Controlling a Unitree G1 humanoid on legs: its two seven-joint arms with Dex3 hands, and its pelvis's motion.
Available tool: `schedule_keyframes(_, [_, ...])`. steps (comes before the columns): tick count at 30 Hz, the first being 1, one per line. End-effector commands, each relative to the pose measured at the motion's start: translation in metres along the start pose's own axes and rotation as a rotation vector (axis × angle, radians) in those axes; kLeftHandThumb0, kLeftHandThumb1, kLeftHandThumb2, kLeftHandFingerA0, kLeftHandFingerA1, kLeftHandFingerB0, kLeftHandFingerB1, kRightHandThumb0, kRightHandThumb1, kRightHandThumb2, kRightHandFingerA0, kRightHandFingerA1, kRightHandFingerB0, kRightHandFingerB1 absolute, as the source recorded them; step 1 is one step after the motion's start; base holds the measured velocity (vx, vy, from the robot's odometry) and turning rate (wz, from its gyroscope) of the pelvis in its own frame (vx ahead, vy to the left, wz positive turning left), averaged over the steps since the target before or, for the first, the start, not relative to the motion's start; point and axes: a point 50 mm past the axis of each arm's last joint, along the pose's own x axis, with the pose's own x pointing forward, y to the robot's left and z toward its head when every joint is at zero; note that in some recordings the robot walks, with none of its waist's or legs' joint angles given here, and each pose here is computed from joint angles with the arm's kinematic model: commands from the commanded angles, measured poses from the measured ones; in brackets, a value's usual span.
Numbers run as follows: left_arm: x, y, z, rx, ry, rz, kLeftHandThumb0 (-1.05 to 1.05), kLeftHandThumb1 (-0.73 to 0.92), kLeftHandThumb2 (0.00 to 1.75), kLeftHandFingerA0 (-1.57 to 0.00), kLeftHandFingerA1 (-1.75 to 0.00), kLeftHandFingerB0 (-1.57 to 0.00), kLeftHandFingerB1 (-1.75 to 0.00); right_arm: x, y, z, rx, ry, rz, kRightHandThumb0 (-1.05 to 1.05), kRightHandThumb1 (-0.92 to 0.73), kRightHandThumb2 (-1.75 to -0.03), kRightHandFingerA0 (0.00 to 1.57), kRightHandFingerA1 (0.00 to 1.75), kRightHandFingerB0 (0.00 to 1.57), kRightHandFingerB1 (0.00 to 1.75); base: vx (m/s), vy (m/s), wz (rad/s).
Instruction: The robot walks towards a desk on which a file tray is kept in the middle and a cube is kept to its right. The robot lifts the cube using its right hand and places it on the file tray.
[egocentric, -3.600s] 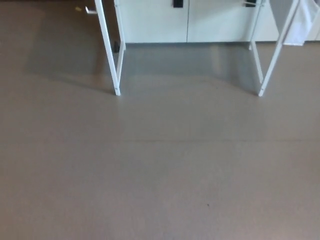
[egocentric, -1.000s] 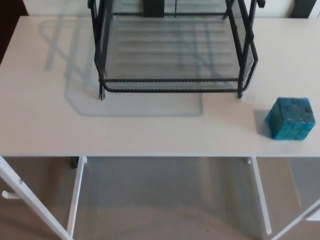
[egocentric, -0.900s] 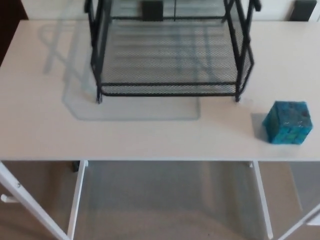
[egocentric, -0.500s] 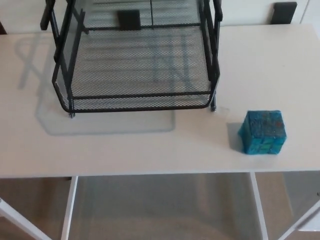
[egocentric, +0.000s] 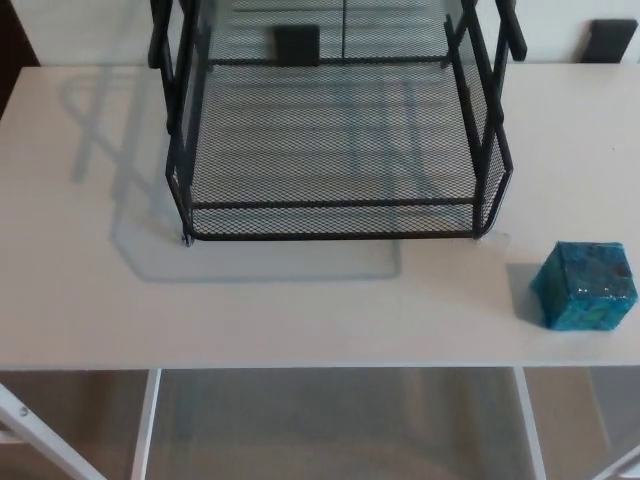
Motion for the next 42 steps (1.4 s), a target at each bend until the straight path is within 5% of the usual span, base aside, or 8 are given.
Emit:
schedule_keyframes(1, [-0.002, 0.006, -0.001, -0.004, -0.017, 0.015, -0.97, 0.65, 1.14, -0.24, -0.83, -0.13, -0.67, -0.004, -0.012, 0.003, 0.113, -0.027, -0.030, -0.65, -0.49, -0.82, 0.45, 0.60, 0.10, 0.46, 0.00, 0.000, 0.00])
schedule_keyframes(2, [-0.002, 0.006, -0.002, -0.027, -0.015, 0.015, -0.99, 0.86, 0.66, -0.15, -0.97, -0.13, -0.75, -0.004, -0.012, 0.003, 0.105, -0.032, -0.040, -0.66, -0.48, -0.82, 0.44, 0.61, 0.08, 0.47, 0.00, 0.000, 0.00])
schedule_keyframes(17, [-0.002, 0.006, 0.029, -0.177, -0.156, -0.060, -0.95, 0.61, 1.07, -0.03, -0.71, -0.10, -0.64, -0.017, -0.074, 0.082, 0.324, -0.285, -0.287, -0.71, -0.48, -0.87, 0.26, 0.61, 0.01, 0.31, -0.02, 0.105, -0.05])
schedule_keyframes(25, [-0.002, 0.008, 0.023, -0.187, -0.146, -0.056, -0.97, 0.63, 1.09, -0.09, -0.75, -0.10, -0.65, -0.040, -0.098, 0.159, 0.219, -0.618, -0.339, -1.05, -0.56, -0.59, 0.34, 1.13, 0.21, 1.23, 0.03, 0.215, -0.07])
schedule_keyframes(26, [-0.002, 0.008, 0.023, -0.217, -0.137, -0.052, -1.01, 0.83, 0.64, 0.00, -0.94, -0.09, -0.70, -0.045, -0.099, 0.169, 0.141, -0.643, -0.358, -1.05, -0.61, -0.61, 0.40, 1.18, 0.19, 1.23, 0.04, 0.006, 0.06])
schedule_keyframes(36, [-0.004, 0.008, 0.014, -0.222, -0.128, -0.039, -0.94, 0.63, 1.09, -0.17, -0.77, -0.13, -0.64, -0.068, -0.107, 0.177, 0.129, -0.706, -0.388, -1.05, -0.22, -0.92, 0.61, 1.28, 0.02, 0.90, 0.03, -0.169, 0.20])
schedule_keyframes(37, [-0.004, 0.009, 0.013, -0.220, -0.126, -0.032, -0.92, 0.64, 1.10, -0.19, -0.77, -0.13, -0.63, -0.067, -0.111, 0.170, 0.164, -0.691, -0.416, -1.05, -0.55, -0.63, 0.61, 1.39, 0.30, 1.51, 0.10, -0.125, 0.05])
schedule_keyframes(42, [-0.003, 0.007, 0.013, -0.220, -0.129, -0.031, -0.92, 0.64, 1.09, -0.19, -0.77, -0.12, -0.63, -0.063, -0.122, 0.144, 0.317, -0.667, -0.452, -1.05, -0.47, -0.66, 0.65, 1.53, 0.46, 1.61, 0.01, 0.020, -0.01])
